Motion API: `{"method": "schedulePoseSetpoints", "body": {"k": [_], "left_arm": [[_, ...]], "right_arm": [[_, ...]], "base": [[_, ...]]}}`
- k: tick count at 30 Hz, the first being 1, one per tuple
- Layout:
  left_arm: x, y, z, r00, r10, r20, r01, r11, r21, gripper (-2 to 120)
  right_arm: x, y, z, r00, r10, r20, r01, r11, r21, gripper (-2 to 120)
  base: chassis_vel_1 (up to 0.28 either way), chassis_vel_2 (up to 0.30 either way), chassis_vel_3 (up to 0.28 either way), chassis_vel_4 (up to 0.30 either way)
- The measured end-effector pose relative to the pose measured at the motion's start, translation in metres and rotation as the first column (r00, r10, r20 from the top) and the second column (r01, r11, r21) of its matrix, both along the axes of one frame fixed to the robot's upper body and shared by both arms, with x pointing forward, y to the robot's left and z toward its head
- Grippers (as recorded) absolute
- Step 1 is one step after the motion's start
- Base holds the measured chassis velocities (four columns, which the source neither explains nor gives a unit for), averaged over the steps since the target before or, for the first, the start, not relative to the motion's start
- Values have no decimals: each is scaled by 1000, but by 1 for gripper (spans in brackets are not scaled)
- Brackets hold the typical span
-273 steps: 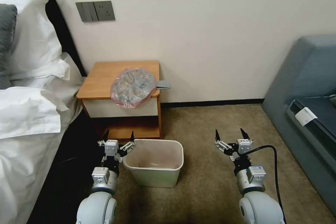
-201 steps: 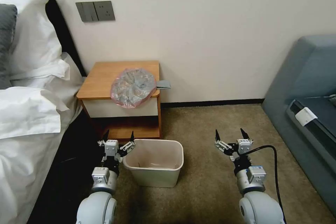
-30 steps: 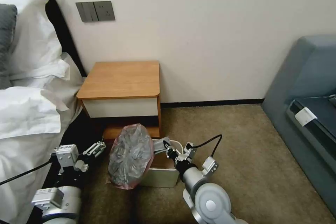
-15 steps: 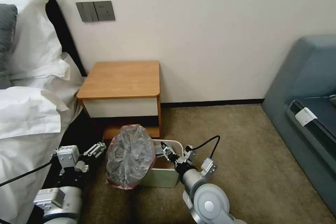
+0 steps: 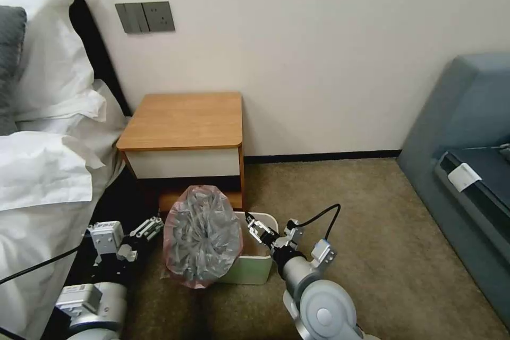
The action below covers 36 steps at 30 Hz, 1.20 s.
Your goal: Pick up the garbage bag from the table and place it over the trash can.
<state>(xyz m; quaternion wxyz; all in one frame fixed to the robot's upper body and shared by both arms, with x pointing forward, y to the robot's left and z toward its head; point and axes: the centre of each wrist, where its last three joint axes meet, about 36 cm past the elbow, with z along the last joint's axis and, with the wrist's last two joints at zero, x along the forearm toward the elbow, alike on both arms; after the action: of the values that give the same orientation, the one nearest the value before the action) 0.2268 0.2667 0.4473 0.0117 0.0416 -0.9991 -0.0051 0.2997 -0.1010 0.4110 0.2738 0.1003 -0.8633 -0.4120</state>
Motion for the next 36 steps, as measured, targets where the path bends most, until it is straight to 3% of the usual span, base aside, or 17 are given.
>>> {"method": "schedulePoseSetpoints", "body": {"k": [6, 13, 19, 24, 30, 36], "left_arm": [[7, -19, -20, 994, -85, -65, 84, 996, -14, 100], [17, -40, -36, 981, -132, -145, 126, 991, -50, 100], [31, -50, -39, 972, -98, -215, 88, 995, -56, 100], [42, -56, -33, 955, -34, -294, 21, 999, -46, 97], [50, -57, -15, 917, -31, -397, -15, 994, -111, 75], [63, -50, -5, 897, -45, -439, -17, 990, -137, 57]], "right_arm": [[-2, -12, 10, 999, -33, 24, 33, 999, -4, 100], [1, -31, 25, 994, -91, 57, 92, 996, -9, 100], [-2, -49, 36, 988, -135, 76, 137, 990, -20, 100], [-8, -62, 42, 982, -170, 82, 172, 985, -29, 100], [-13, -68, 47, 975, -206, 85, 208, 978, -25, 100], [-12, -71, 48, 970, -224, 90, 227, 973, -26, 100]], "base": [[0, 0, 0, 0], [0, 0, 0, 0], [0, 0, 0, 0], [0, 0, 0, 0], [0, 0, 0, 0], [0, 0, 0, 0]]}}
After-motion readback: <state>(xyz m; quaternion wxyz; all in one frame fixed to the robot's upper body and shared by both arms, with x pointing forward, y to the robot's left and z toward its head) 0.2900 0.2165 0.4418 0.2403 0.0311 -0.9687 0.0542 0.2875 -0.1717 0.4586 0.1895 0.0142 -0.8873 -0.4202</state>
